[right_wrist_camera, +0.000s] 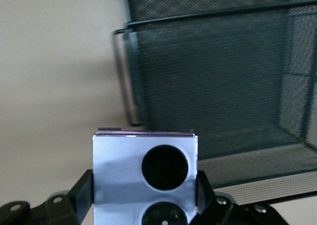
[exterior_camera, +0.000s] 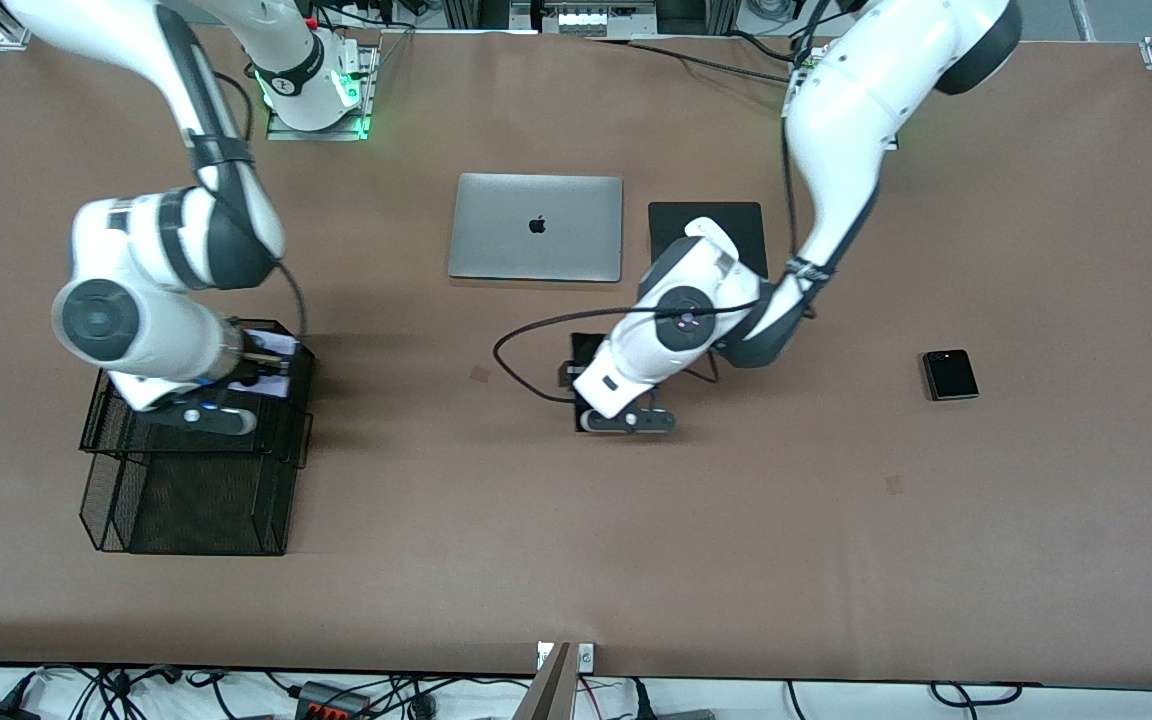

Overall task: Place phones with both arms
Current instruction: 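Drop the white phone into the basket while the left gripper carries, then set the long black phone mid-table with the left gripper and release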

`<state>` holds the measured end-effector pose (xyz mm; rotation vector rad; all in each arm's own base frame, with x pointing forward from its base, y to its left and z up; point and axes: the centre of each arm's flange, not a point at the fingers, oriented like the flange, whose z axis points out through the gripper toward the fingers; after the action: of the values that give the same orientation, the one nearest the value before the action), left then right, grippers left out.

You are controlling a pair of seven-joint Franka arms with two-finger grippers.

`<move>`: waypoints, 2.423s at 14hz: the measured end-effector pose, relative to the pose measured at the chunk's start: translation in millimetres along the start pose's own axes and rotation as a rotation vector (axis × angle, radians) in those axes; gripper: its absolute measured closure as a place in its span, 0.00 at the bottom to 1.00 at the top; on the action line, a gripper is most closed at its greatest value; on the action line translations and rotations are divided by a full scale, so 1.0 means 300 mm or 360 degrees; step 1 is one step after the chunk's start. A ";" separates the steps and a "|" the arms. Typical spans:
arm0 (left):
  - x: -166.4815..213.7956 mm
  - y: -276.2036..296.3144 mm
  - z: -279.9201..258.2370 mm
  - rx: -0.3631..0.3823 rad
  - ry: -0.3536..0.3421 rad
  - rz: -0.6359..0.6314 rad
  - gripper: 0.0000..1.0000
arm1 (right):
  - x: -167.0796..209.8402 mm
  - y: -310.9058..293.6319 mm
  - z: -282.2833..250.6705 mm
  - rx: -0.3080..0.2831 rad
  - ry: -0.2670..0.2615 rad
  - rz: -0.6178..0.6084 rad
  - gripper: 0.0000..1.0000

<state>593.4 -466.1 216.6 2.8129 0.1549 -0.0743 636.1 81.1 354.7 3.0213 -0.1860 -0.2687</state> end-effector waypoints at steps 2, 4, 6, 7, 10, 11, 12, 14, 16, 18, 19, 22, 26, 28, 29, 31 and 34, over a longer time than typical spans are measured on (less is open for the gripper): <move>-0.080 0.051 0.114 -0.0026 -0.0008 -0.0016 0.21 | 0.016 0.088 0.011 0.0010 -0.0018 -0.0022 0.16; -0.161 0.105 0.184 -0.0033 -0.0026 -0.0026 0.21 | 0.021 0.129 0.043 0.0010 -0.0045 -0.0019 0.16; -0.184 0.122 0.197 -0.0030 -0.0029 -0.0024 0.21 | 0.029 0.121 0.082 0.0007 -0.0057 -0.0023 0.16; -0.176 0.116 0.195 -0.0028 -0.0024 -0.0028 0.14 | 0.037 0.115 0.105 0.0005 -0.0055 -0.0026 0.16; -0.136 0.090 0.161 -0.0011 -0.0013 -0.0048 0.00 | 0.063 0.125 0.169 0.0001 -0.0057 -0.0016 0.16; -0.123 0.077 0.139 0.0025 -0.0031 -0.0054 0.00 | 0.071 0.138 0.173 0.0006 -0.0046 -0.0010 0.15; -0.107 0.056 0.106 0.0094 -0.0053 -0.0051 0.00 | 0.077 0.152 0.178 0.0009 -0.0040 -0.0001 0.08; -0.053 -0.035 0.005 0.0374 -0.0084 -0.0009 0.00 | 0.086 0.156 0.155 0.0016 -0.0010 -0.0005 0.00; 0.024 -0.174 -0.117 0.0680 -0.0095 0.0017 0.00 | 0.087 0.108 0.039 0.0032 0.0038 -0.0041 0.00; 0.110 -0.357 -0.212 0.0919 -0.0170 0.0020 0.00 | 0.058 -0.012 -0.126 0.0052 0.0094 -0.0127 0.00; 0.161 -0.468 -0.252 0.0988 -0.0234 0.0026 0.00 | 0.029 -0.105 -0.189 0.0074 0.0126 -0.0188 0.00; 0.321 -0.851 -0.377 0.0998 -0.0435 0.0052 0.00 | -0.066 -0.408 -0.193 0.0120 0.0149 -0.0383 0.00; 0.420 -1.354 -0.503 0.0889 -0.0554 -0.0114 0.00 | -0.203 -0.864 0.017 0.0091 0.0224 -0.0676 0.00; 0.417 -1.516 -0.525 0.0844 -0.0607 -0.0142 0.00 | -0.272 -1.037 0.139 0.0087 0.0274 -0.0772 0.00; 0.412 -1.591 -0.536 0.0812 -0.0636 -0.0121 0.00 | -0.298 -1.100 0.191 0.0090 0.0302 -0.0804 0.00; 0.384 -1.718 -0.531 0.0702 -0.0683 -0.0079 0.00 | -0.334 -1.180 0.279 0.0093 0.0330 -0.0818 0.00; 0.328 -1.831 -0.508 0.0483 -0.0625 -0.0086 0.00 | -0.395 -1.267 0.399 0.0072 0.0317 -0.0848 0.00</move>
<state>633.1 109.8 181.3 3.0197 0.1360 -0.7119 541.4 460.9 214.8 3.0550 0.6408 0.0025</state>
